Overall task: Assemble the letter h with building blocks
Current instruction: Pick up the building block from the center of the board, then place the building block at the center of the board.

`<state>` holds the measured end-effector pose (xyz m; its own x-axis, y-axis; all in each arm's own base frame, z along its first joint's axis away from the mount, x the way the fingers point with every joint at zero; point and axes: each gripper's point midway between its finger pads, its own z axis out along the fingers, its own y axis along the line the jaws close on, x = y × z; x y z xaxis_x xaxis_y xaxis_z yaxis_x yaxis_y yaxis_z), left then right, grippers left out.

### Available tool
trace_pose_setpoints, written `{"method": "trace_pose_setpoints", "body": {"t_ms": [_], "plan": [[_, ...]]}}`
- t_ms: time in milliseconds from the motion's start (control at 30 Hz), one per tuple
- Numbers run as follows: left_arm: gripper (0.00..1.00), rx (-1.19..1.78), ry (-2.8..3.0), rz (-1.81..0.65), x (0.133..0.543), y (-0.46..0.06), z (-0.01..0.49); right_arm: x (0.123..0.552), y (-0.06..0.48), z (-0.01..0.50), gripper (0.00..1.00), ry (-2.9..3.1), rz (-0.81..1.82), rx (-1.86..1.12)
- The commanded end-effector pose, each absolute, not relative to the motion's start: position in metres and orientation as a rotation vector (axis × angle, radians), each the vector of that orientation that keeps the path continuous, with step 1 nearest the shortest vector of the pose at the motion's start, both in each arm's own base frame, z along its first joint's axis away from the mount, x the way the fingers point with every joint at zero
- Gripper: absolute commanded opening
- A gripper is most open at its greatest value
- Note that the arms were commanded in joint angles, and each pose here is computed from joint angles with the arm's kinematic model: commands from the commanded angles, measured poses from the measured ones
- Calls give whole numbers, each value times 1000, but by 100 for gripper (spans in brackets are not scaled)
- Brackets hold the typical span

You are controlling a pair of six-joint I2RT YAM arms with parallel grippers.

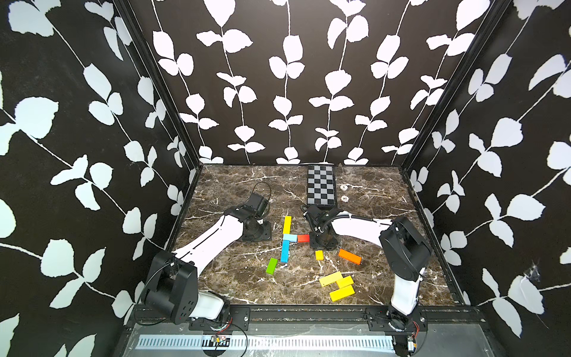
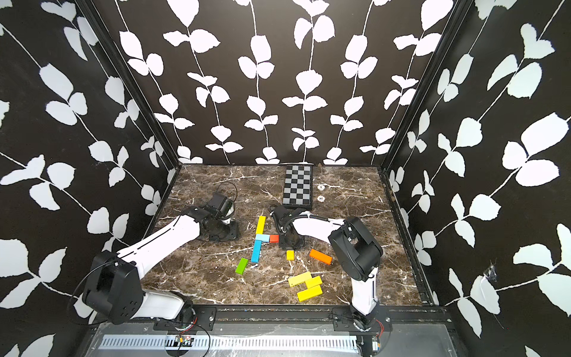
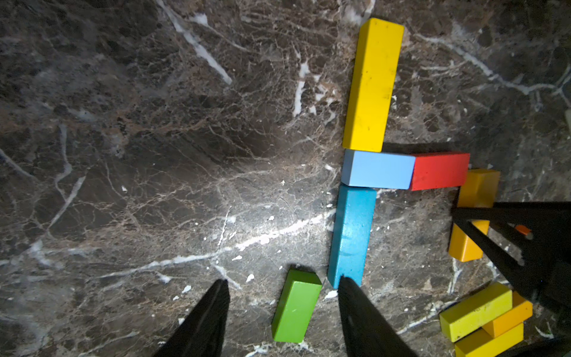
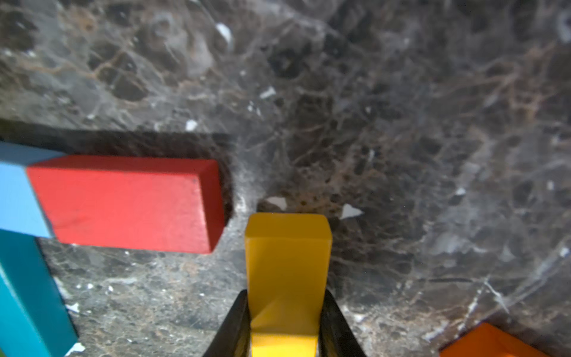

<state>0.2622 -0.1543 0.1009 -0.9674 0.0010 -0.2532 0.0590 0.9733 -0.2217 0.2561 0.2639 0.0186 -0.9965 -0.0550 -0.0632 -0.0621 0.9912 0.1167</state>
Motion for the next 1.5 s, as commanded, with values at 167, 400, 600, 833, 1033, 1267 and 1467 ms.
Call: {"method": "trace_pose_setpoints", "body": {"t_ms": [167,400,600,833,1033,1267,1467], "plan": [[59,58,2875,-307,262,-151,96,256,272,12,32,3097,169,-130],[58,52,2900,-298,262,-151,88,251,279,11,32,3102,170,-161],[59,54,2901,-298,261,-151,88,248,270,11,32,3114,106,-140],[59,43,2944,-242,269,-151,69,250,264,38,33,3046,83,-58],[57,37,2969,-204,285,-156,52,221,275,49,33,3019,58,11],[57,58,2981,-225,303,-169,41,215,279,56,33,2998,94,65],[59,76,3001,-274,304,-178,33,214,279,61,33,2993,110,64]]}}
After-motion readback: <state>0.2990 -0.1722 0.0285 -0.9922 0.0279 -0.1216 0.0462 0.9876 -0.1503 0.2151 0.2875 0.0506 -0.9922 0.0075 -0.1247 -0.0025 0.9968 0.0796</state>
